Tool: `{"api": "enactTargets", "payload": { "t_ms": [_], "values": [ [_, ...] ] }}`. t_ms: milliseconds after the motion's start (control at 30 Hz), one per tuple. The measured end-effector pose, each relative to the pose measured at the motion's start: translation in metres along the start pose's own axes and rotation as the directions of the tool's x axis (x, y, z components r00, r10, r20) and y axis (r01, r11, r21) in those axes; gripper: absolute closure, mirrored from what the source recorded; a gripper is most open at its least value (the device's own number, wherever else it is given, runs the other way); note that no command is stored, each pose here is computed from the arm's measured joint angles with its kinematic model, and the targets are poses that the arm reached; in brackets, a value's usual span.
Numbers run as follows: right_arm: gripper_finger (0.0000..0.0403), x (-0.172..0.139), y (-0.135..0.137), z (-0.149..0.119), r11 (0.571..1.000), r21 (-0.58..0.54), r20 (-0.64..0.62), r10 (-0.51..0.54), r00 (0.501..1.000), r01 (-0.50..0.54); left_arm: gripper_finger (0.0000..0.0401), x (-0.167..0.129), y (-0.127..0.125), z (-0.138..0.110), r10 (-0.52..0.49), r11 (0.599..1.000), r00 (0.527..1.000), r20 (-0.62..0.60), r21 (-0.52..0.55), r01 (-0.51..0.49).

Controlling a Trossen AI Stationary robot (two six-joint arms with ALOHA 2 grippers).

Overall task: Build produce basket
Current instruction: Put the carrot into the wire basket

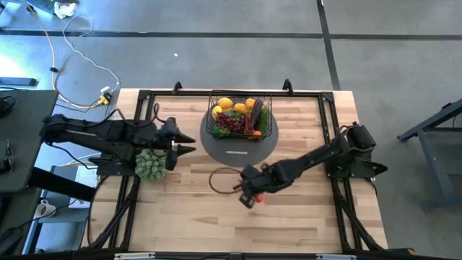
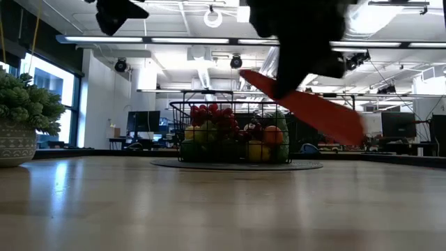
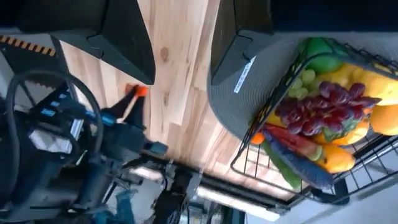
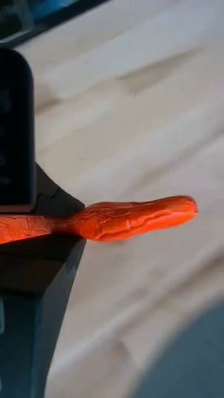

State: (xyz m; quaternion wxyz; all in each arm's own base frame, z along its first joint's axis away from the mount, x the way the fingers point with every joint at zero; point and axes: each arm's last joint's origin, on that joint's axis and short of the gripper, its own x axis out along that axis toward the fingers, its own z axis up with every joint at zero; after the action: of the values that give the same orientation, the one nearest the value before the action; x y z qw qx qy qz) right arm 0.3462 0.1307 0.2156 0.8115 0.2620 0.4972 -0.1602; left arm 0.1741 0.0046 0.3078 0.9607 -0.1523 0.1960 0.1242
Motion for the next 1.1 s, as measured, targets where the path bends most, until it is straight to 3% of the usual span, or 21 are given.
{"api": "enactTargets", "payload": {
  "t_ms": [367,733,1100],
  "values": [
    [0.0396,-0.011,-0.016,0.049,0.973,0.212,0.256,-0.149,0.955,0.095,0.0257,-0.019,0.017,-0.036,-0.072,0.997,0.985,0.158,-0.006,0.074],
    [0.0396,-0.031,-0.046,0.108,0.923,0.375,0.350,-0.229,0.908,0.088,0.0257,-0.027,0.029,-0.064,-0.104,0.994,0.962,0.252,0.053,0.093],
    [0.0396,-0.068,-0.098,0.157,0.796,0.556,0.373,-0.495,0.784,0.238,0.0257,-0.034,0.039,-0.085,-0.080,0.996,0.947,0.312,0.068,0.062]
  ]
}}
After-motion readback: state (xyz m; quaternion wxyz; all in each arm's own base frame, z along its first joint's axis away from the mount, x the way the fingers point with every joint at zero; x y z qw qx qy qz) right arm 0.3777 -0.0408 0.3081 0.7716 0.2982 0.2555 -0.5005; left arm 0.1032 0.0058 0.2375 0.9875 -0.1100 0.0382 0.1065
